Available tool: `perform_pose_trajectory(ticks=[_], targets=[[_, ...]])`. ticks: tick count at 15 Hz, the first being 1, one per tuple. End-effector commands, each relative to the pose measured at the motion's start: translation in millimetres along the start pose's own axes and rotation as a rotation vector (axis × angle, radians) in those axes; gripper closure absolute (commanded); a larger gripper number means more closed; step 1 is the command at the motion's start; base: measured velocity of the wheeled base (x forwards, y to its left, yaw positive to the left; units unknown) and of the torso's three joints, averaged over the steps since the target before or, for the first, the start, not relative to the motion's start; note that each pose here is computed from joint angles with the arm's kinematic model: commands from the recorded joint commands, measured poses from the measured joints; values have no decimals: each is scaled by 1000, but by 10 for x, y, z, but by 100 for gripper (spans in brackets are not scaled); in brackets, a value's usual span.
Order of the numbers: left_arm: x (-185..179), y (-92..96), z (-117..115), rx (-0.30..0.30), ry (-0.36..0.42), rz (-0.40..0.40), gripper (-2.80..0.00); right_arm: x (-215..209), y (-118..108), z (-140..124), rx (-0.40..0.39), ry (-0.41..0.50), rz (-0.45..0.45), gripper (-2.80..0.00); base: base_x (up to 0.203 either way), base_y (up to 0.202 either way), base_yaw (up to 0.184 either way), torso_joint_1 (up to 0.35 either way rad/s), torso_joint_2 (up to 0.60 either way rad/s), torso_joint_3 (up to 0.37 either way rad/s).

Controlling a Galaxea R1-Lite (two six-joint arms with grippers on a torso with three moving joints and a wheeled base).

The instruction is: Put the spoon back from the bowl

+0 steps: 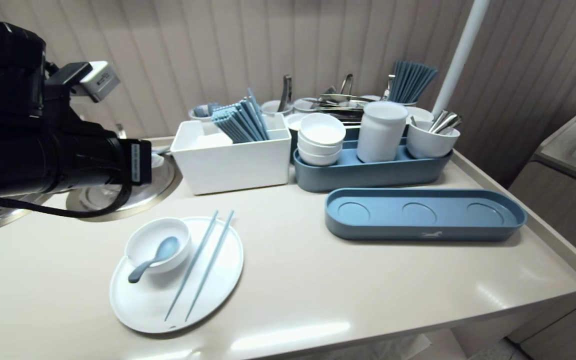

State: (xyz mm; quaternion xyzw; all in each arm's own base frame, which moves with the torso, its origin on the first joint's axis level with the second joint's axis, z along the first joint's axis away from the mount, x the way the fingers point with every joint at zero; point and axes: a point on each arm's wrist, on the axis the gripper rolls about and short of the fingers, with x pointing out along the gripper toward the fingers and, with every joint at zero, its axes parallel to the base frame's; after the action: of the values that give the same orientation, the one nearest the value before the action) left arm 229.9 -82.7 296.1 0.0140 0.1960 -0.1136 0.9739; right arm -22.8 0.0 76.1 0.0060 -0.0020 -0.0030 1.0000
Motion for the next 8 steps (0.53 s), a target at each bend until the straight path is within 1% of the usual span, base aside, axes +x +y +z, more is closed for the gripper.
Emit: perform_pose_trajectory(ticks=[1,3,8], targets=[[22,-3,-9,0,7,0,0,0,0,-3,0,1,1,0,0,208,-1,6,6,2],[38,-5,-13,0,10,1,0,0,0,1,0,0,1,0,0,190,-5,5,2,1],[177,-21,-74,5,52,-3,0,0,0,1,0,1,1,0,0,193,-3,1,3,1]])
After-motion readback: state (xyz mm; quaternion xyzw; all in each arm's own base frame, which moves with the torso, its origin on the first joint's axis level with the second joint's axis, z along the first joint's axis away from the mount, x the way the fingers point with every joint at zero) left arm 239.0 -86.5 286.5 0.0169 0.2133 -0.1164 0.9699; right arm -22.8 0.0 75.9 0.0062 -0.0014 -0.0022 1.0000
